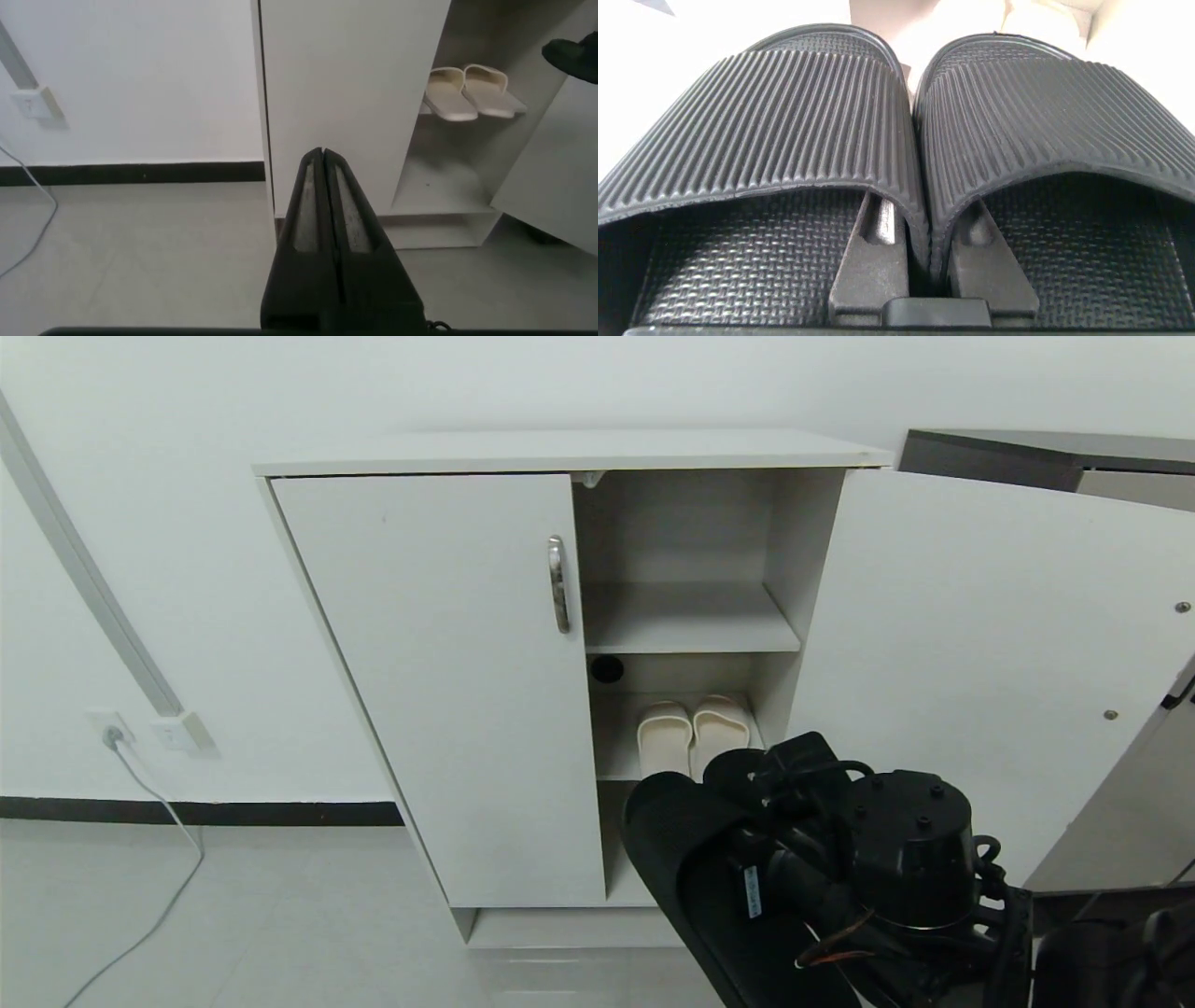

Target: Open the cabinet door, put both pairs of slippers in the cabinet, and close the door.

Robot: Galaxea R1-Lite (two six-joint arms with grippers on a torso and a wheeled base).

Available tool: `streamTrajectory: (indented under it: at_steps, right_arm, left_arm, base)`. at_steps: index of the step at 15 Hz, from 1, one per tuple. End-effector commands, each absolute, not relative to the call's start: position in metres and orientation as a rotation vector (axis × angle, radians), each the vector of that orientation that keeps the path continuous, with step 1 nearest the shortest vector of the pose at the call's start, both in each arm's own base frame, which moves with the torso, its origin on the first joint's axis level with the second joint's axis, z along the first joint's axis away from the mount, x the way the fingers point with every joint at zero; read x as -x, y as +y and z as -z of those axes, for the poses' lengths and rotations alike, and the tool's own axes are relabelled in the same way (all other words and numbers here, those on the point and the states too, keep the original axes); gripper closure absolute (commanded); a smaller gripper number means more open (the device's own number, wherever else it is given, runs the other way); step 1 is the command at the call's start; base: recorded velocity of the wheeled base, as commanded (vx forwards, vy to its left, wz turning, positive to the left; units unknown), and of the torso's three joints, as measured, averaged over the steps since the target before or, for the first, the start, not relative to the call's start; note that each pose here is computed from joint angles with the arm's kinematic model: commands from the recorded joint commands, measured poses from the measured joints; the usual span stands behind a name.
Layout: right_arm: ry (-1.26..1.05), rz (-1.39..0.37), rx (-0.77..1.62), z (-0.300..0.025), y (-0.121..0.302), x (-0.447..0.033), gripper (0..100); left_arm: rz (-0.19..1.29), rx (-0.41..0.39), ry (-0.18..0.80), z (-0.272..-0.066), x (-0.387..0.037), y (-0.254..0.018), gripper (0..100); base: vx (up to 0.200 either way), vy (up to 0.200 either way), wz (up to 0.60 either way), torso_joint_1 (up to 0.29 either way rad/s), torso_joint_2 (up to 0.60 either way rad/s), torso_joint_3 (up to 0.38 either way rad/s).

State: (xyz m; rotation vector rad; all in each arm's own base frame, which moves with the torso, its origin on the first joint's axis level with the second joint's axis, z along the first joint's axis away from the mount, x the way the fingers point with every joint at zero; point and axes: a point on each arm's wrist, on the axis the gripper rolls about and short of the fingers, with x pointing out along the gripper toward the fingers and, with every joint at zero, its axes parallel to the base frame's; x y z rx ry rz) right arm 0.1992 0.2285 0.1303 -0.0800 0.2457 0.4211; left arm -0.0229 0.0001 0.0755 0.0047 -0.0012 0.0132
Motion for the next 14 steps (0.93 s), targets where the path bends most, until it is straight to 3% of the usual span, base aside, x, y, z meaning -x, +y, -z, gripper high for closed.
streamTrajectory:
  at_steps: [1, 3, 4, 6, 7, 10, 14]
  right_arm:
    - [0.244, -0.429, 0.088, -0.13, 0.231, -0.198, 100]
    - [0.204, -0.398, 0.092, -0.139, 0.249, -0.202, 100]
    - [0.193, -0.279, 0.098, -0.144, 0.264, -0.213, 100]
    - [0.182, -0.202, 0.081, -0.159, 0.281, -0.222, 100]
    - [0.189, -0.193, 0.042, -0.179, 0.292, -0.225, 100]
    - [0.202, -0.087, -0.02, -0.218, 0.302, -0.232, 100]
    - [0.189, -0.064, -0.035, -0.232, 0.301, -0.237, 100]
  left_arm:
    - [-0.014, -0.005, 0.0, -0.075, 0.023, 0.0, 100]
    - [-0.014, -0.005, 0.0, -0.075, 0.023, 0.0, 100]
    - [-0.014, -0.005, 0.002, -0.075, 0.023, 0.0, 100]
    - [-0.014, -0.006, 0.002, -0.075, 0.023, 0.0, 100]
    - [-0.014, -0.006, 0.0, -0.075, 0.023, 0.0, 100]
    - [-0.014, -0.006, 0.0, -0.075, 0.023, 0.0, 100]
    - [-0.014, -0.005, 0.0, -0.075, 0.023, 0.0, 100]
  base:
    - [0.0, 0.0, 0.0, 0.002, 0.07, 0.036]
    - [0.0, 0.0, 0.0, 0.0, 0.0, 0.0]
    - [0.0, 0.0, 0.0, 0.0, 0.0, 0.0]
    - [0.0, 0.0, 0.0, 0.0, 0.0, 0.0]
    - [0.0, 0.0, 0.0, 0.0, 0.0, 0.0]
    - [0.0, 0.0, 0.0, 0.0, 0.0, 0.0]
    - [0.0, 0.0, 0.0, 0.0, 0.0, 0.0]
